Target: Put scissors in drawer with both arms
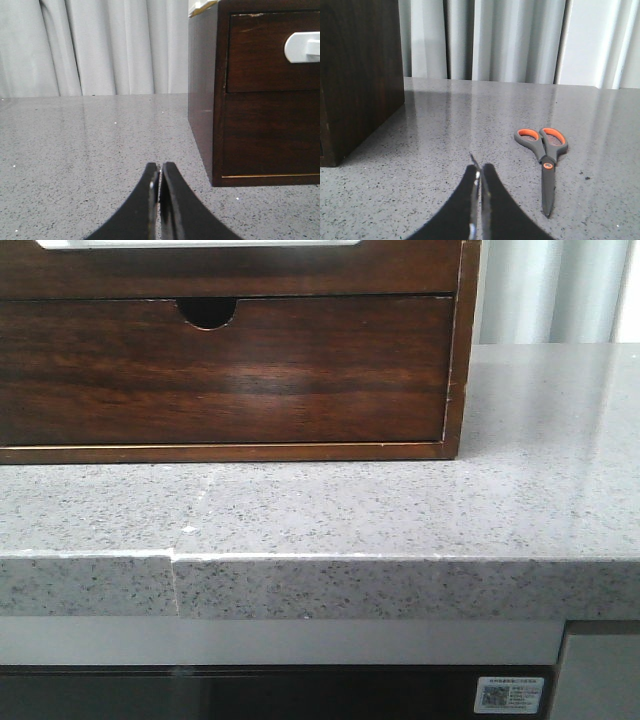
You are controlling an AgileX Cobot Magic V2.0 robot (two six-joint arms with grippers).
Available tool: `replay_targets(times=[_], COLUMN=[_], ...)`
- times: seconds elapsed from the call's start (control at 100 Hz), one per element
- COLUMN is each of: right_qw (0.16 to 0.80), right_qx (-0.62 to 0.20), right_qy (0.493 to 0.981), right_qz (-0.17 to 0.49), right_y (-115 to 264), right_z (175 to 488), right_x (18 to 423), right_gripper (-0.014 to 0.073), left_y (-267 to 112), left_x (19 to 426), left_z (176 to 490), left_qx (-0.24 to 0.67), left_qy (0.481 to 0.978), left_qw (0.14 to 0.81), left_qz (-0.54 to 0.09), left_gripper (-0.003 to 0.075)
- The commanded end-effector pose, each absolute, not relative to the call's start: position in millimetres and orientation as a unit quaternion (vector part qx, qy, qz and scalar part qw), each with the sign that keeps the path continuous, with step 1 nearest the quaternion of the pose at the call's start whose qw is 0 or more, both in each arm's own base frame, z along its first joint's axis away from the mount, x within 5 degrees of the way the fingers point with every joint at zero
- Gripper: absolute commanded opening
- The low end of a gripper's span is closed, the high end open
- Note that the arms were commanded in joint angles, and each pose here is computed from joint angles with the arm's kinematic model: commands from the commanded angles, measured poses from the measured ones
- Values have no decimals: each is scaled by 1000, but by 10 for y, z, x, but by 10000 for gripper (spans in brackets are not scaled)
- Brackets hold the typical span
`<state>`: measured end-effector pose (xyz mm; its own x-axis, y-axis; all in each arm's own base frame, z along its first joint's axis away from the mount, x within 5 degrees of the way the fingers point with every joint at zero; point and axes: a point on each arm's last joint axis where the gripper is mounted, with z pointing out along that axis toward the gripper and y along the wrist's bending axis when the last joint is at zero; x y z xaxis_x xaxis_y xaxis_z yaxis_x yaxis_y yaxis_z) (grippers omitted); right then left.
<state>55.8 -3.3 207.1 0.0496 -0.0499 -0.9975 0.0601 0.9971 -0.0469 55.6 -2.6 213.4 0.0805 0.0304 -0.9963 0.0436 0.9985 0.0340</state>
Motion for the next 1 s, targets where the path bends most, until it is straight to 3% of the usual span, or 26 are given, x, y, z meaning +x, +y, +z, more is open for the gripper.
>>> replay_targets(times=[0.0,0.23,0.43,0.75,0.989], right_qw=[754,756,758,706,669], right_qx=[-1,1,18,23,24], right_qy=[656,653,652,708,742], right_qz=[-41,-39,-24,-22,-24], right_y=[-27,-27,-28,-32,-47], right_z=[2106,2126,2463,3247,3515], right_x=[542,539,457,445,655], right_gripper=[-69,-69,-69,-69,-69], left_y=[-30,-29,-21,-60,-68], left_x=[540,530,441,497,678], left_z=[2100,2162,2551,3345,3691], left_qx=[22,17,-25,-7,1], left_qy=[651,635,612,679,695], left_qw=[759,772,787,730,717], left_qz=[-15,-21,-73,-74,-63], left_gripper=[-20,-20,-20,-20,-20])
